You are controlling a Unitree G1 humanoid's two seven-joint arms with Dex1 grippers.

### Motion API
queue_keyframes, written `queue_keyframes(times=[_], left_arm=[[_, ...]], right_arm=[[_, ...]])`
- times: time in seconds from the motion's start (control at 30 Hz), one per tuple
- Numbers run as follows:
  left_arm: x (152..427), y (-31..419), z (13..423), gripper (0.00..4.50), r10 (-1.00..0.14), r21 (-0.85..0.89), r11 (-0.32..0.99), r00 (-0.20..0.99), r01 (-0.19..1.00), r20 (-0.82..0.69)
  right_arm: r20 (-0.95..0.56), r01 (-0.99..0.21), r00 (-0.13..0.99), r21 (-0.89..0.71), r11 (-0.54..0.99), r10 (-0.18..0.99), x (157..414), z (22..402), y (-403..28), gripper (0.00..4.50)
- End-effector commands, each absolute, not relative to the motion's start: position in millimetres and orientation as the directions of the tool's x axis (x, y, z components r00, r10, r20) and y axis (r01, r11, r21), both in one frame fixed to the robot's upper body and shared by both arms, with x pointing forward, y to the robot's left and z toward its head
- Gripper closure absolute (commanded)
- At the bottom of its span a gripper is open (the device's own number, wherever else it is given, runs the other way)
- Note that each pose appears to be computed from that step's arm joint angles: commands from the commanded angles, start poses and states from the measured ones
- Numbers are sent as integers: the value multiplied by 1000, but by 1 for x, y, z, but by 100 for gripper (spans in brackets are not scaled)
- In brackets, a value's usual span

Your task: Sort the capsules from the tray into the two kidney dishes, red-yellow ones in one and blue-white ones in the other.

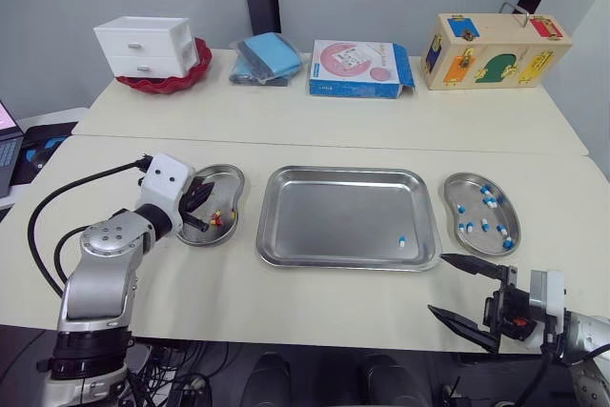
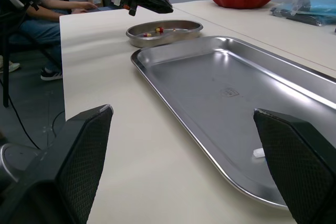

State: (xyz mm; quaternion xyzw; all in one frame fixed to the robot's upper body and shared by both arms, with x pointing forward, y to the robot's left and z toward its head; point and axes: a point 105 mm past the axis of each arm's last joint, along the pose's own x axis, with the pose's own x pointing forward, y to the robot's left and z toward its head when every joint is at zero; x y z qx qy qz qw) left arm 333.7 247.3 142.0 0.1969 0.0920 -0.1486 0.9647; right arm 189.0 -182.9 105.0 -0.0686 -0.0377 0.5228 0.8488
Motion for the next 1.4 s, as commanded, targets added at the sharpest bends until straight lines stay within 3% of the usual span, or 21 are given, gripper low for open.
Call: queue_keyframes(times=[0.03,0.33,0.57,0.73,0.87,0.97,1.07,1.23,1.4], left_arm=[[338,247,152,286,-254,379,866,940,325,-226],[338,246,151,1,-263,378,861,934,340,-240],[341,244,152,1,-269,374,862,934,342,-234],[330,250,162,1,-306,362,865,937,348,-168],[300,285,161,1,-322,321,868,921,379,-218],[273,327,154,1,-272,306,878,910,368,-314],[249,365,143,1,-202,314,877,872,364,-446],[226,413,134,1,-93,335,886,832,320,-547],[226,417,138,1,-104,332,885,835,326,-541]], right_arm=[[10,-869,461,-198,454,887,188,115,-184,0],[4,-865,471,-192,463,882,187,114,-184,0],[-10,-864,479,-185,469,878,189,113,-185,0],[-170,-869,496,-106,484,852,186,108,-200,0],[-364,-816,551,-47,576,751,189,110,-238,0],[-437,-727,637,-66,684,634,196,122,-276,0],[-525,-673,651,-65,736,549,194,128,-302,0],[-611,-597,643,-21,802,463,190,127,-333,0],[-610,-581,657,-37,813,442,196,132,-345,0]])
